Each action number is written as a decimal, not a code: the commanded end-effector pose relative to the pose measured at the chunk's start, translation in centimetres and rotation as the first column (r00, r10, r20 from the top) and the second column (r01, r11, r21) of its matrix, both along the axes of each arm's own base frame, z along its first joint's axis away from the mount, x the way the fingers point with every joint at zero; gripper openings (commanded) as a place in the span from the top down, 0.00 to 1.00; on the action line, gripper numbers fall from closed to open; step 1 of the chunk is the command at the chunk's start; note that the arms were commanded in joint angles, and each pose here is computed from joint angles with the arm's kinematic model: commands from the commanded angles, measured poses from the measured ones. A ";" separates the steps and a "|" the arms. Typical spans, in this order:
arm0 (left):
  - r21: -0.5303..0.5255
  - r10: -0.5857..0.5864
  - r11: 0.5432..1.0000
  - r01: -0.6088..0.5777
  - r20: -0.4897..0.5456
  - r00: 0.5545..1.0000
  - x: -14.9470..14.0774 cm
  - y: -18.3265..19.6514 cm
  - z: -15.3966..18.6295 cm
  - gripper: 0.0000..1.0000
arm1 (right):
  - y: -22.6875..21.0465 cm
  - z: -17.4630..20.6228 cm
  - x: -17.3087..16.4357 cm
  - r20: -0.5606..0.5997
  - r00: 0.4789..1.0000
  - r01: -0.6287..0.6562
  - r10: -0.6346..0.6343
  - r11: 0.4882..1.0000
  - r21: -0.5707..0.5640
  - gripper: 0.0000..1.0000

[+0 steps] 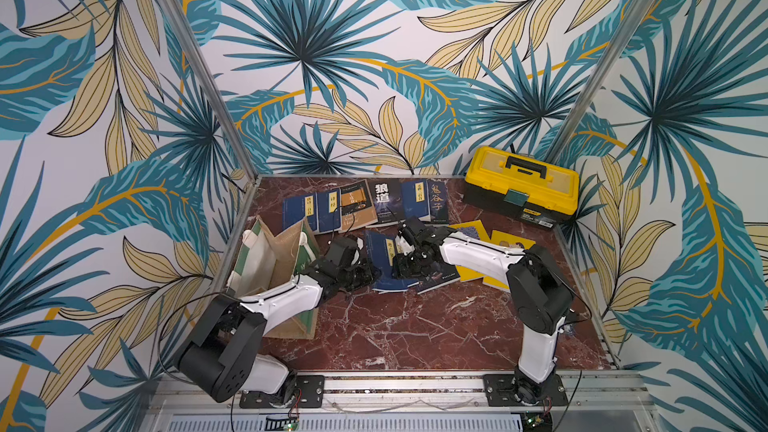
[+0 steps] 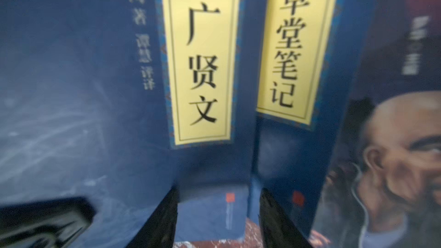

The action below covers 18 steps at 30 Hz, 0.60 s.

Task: Put the books into the canvas bag
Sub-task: Pick up the book from the center of the board, then move the canvas bag to the center of the board.

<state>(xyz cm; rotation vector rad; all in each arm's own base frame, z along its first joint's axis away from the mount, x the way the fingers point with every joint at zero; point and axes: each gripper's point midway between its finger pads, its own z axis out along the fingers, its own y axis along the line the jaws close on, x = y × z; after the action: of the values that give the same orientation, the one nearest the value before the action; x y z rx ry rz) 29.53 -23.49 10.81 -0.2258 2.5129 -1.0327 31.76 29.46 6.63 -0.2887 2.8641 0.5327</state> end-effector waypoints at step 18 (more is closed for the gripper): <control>0.311 0.136 0.844 -0.438 0.665 0.734 -5.7 16.4 27.9 1.00 | 10.2 18.9 -2.6 0.342 0.939 -0.137 0.039 0.954 0.267 0.60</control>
<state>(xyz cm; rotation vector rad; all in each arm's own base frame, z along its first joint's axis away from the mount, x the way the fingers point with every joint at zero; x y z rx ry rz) 25.85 -11.81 35.22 -0.0580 2.0443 -0.4761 30.47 36.74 24.56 -0.3822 2.4497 0.7623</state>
